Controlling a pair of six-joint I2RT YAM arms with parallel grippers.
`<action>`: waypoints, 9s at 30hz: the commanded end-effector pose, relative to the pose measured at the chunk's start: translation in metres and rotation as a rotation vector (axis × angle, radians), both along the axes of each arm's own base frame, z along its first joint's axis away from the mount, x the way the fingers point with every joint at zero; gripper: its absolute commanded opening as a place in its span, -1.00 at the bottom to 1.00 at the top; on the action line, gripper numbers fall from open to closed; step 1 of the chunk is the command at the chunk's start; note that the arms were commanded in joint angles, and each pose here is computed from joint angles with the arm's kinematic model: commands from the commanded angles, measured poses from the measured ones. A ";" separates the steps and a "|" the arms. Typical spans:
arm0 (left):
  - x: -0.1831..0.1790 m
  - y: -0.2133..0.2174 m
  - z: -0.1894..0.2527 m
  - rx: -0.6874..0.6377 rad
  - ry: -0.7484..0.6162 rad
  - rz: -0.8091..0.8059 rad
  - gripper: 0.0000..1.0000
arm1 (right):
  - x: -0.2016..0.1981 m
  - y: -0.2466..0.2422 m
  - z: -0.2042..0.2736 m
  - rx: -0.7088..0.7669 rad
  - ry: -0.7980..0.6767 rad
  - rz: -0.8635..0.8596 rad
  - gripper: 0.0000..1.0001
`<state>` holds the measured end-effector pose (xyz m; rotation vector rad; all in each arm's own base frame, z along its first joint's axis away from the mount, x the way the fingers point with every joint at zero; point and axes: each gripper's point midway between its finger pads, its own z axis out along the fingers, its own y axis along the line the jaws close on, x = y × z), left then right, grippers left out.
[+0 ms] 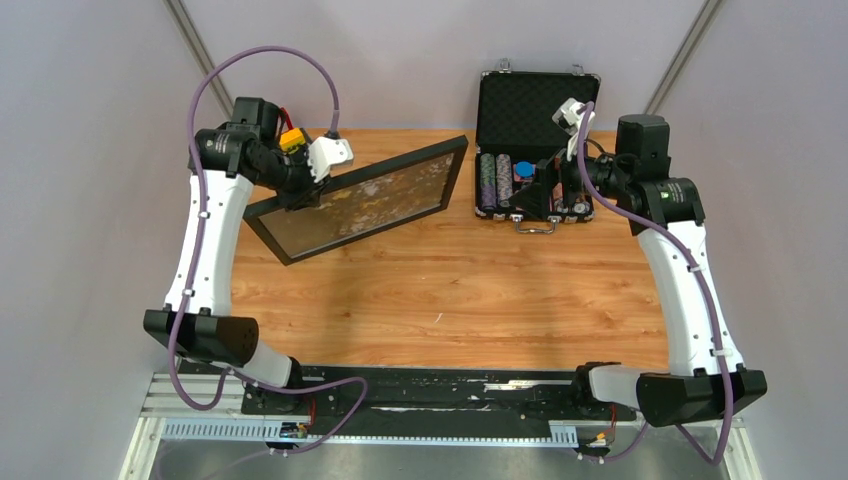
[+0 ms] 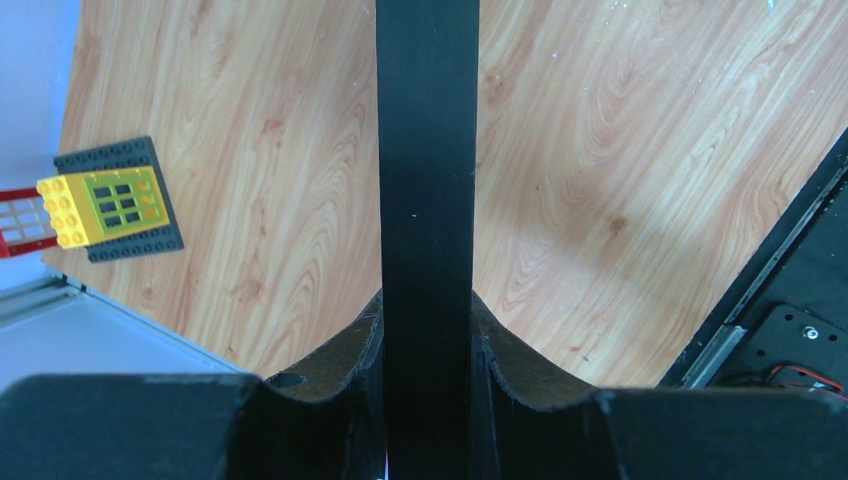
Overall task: Put the photo into the frame
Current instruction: Turn over the photo frame at the center of the board, then adjust the photo frame at the center of the board.
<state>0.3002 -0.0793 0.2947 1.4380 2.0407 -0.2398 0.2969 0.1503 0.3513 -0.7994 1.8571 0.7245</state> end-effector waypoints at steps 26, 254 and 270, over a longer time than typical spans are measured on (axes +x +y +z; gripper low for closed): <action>-0.006 -0.011 0.011 -0.024 -0.001 -0.131 -1.00 | 0.002 0.021 0.020 0.001 -0.087 0.096 0.92; 0.016 0.040 -0.261 -0.586 0.761 0.999 1.00 | 0.084 0.124 -0.294 -0.015 0.720 0.021 0.72; 0.010 0.004 -0.254 -0.520 0.770 0.852 1.00 | 0.106 0.131 -0.284 -0.032 0.684 0.036 0.72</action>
